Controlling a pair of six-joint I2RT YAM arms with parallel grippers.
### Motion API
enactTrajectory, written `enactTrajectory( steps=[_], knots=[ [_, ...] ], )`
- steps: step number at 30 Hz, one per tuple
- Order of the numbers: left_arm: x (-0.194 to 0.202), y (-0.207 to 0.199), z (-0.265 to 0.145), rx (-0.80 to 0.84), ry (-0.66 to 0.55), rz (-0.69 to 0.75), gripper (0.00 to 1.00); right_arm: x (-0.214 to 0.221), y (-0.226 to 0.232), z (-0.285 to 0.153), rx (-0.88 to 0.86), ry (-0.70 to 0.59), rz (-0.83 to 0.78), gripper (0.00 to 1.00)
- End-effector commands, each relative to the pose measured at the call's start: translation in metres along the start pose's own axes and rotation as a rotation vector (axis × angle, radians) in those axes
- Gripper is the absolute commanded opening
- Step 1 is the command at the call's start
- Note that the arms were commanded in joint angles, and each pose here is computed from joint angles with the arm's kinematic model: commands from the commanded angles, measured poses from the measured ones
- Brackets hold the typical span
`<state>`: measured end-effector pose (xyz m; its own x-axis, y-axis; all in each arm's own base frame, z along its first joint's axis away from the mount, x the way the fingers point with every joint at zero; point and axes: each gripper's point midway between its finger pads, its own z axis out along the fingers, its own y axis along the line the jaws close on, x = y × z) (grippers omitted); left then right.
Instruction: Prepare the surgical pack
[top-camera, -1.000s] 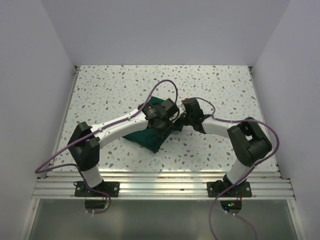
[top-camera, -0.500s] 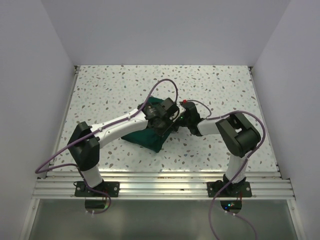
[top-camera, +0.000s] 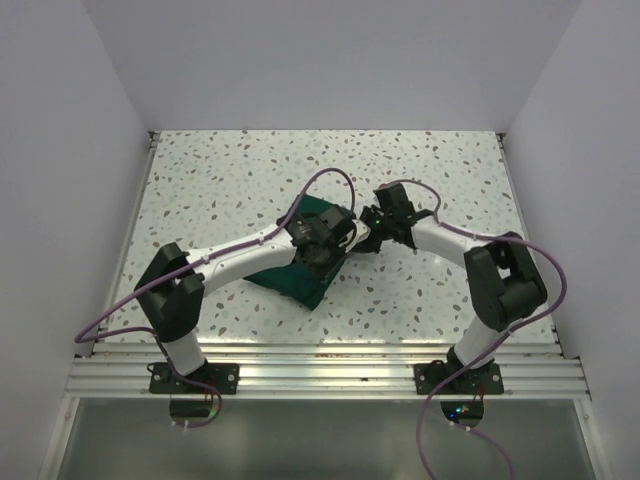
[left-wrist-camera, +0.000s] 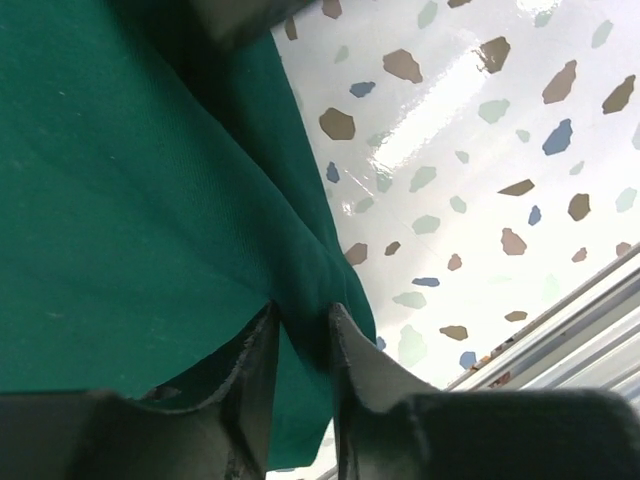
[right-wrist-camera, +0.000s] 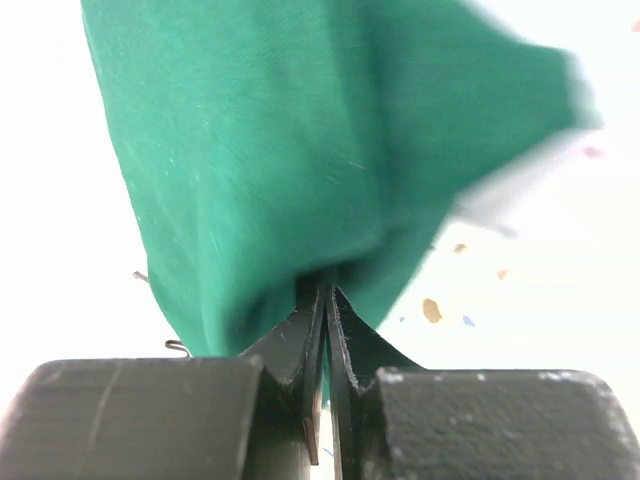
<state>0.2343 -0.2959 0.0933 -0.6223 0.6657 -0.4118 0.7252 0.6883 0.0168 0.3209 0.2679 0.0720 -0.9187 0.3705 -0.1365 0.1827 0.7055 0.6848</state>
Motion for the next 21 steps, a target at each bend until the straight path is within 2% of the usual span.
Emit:
enactTrajectory(
  steps=[1,2,3,5,10,11,12,14,15,21],
  knots=[
    [-0.006,-0.013,-0.01,0.063,-0.043,-0.001,0.31,-0.001,-0.012,-0.032,0.038,0.02,-0.032,0.08],
    [-0.007,-0.013,-0.012,0.064,-0.048,-0.002,0.34,0.0,-0.011,-0.04,0.031,0.023,-0.038,0.08],
    [-0.007,-0.018,-0.013,0.09,-0.048,-0.001,0.43,-0.003,-0.013,-0.046,0.022,0.027,-0.032,0.08],
    [-0.011,-0.02,-0.019,0.104,-0.065,-0.005,0.52,-0.008,-0.013,-0.057,0.023,0.018,-0.057,0.1],
    [-0.028,-0.022,-0.042,0.125,-0.132,-0.046,0.54,-0.025,0.01,-0.07,-0.048,-0.008,-0.135,0.2],
    [-0.036,-0.021,-0.048,0.131,-0.158,-0.055,0.54,-0.027,0.014,-0.069,-0.061,-0.008,-0.142,0.25],
    [-0.041,-0.017,-0.053,0.144,-0.182,-0.074,0.54,-0.028,0.015,-0.065,-0.073,0.008,-0.135,0.36],
    [-0.051,-0.007,-0.057,0.142,-0.205,-0.111,0.57,-0.029,0.025,-0.062,-0.112,0.039,-0.12,0.48],
    [-0.051,0.005,-0.051,0.122,-0.189,-0.142,0.57,-0.03,0.025,-0.06,-0.111,0.048,-0.107,0.59],
    [-0.049,0.024,-0.035,0.046,-0.152,-0.187,0.67,-0.037,0.03,-0.037,-0.147,0.069,0.048,0.78]
  ],
)
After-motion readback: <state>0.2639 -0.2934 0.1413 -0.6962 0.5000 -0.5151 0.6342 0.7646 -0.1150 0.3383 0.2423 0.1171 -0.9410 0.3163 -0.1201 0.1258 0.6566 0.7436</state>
